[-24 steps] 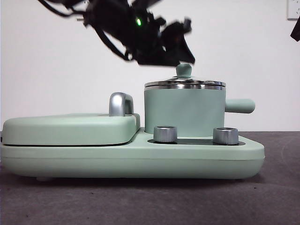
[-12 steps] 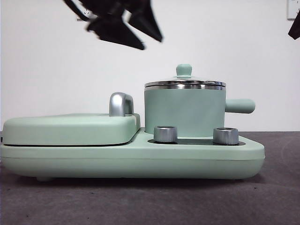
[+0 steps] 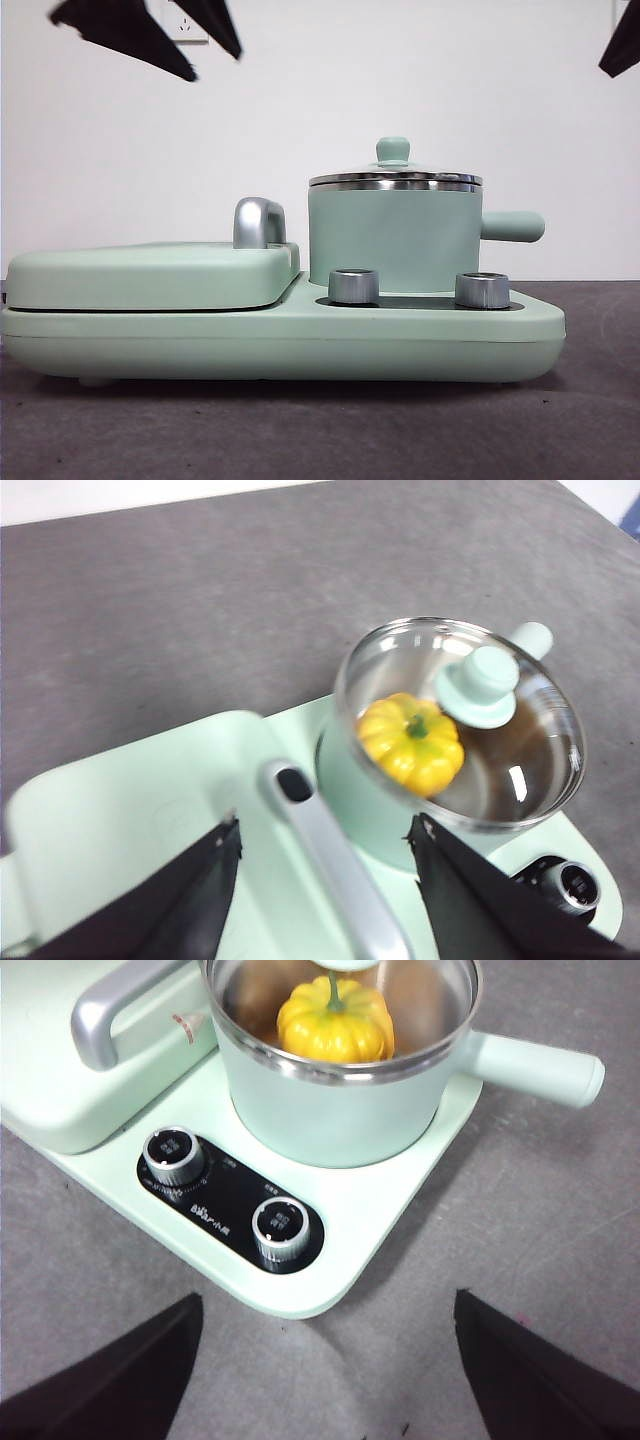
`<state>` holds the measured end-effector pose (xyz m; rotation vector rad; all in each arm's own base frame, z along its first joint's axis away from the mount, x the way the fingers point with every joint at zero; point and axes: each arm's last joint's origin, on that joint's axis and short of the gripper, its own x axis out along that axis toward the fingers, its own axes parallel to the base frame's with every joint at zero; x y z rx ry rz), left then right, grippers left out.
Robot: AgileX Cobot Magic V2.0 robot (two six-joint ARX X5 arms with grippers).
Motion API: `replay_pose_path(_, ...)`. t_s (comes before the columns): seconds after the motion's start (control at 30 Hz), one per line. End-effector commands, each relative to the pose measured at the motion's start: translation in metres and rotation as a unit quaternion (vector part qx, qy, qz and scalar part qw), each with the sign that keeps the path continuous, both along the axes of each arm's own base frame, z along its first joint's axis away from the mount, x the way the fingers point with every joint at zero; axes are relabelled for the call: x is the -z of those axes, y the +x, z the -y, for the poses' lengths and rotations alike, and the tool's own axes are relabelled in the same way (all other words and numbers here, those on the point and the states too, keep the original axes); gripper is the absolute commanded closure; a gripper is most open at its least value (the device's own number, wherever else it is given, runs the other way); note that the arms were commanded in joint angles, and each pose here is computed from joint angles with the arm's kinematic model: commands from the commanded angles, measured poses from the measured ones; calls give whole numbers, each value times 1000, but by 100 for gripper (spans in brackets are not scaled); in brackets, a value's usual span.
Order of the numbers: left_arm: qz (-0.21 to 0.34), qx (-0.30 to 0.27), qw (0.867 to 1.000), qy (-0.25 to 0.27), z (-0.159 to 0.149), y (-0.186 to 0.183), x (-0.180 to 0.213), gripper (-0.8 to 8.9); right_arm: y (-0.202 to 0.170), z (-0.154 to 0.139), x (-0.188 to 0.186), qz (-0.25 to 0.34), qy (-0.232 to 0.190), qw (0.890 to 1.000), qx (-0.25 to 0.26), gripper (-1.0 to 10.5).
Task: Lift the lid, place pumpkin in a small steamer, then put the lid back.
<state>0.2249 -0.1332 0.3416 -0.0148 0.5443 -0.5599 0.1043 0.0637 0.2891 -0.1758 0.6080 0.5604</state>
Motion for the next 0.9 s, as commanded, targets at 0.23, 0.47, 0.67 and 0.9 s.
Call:
replay_pose_path(0.23,-7,-34,999,-2,-33,-33,21,534,19,-14,4,-17,12,1000,-21,546)
replay_pose_path(0.47,-23,-48,999,-9,-53,-67,37,534,34,-25,6,-13,26,999,-34,546)
replay_pose_path(0.67,-44,-59,997,-17,-63,-87,44,534,41,-30,10,-22,27,999,-41,547)
replay_pose_path(0.9,-67,-56,996,0,-66,-94,47,845,40,-29,9,-22,26,999,-41,973)
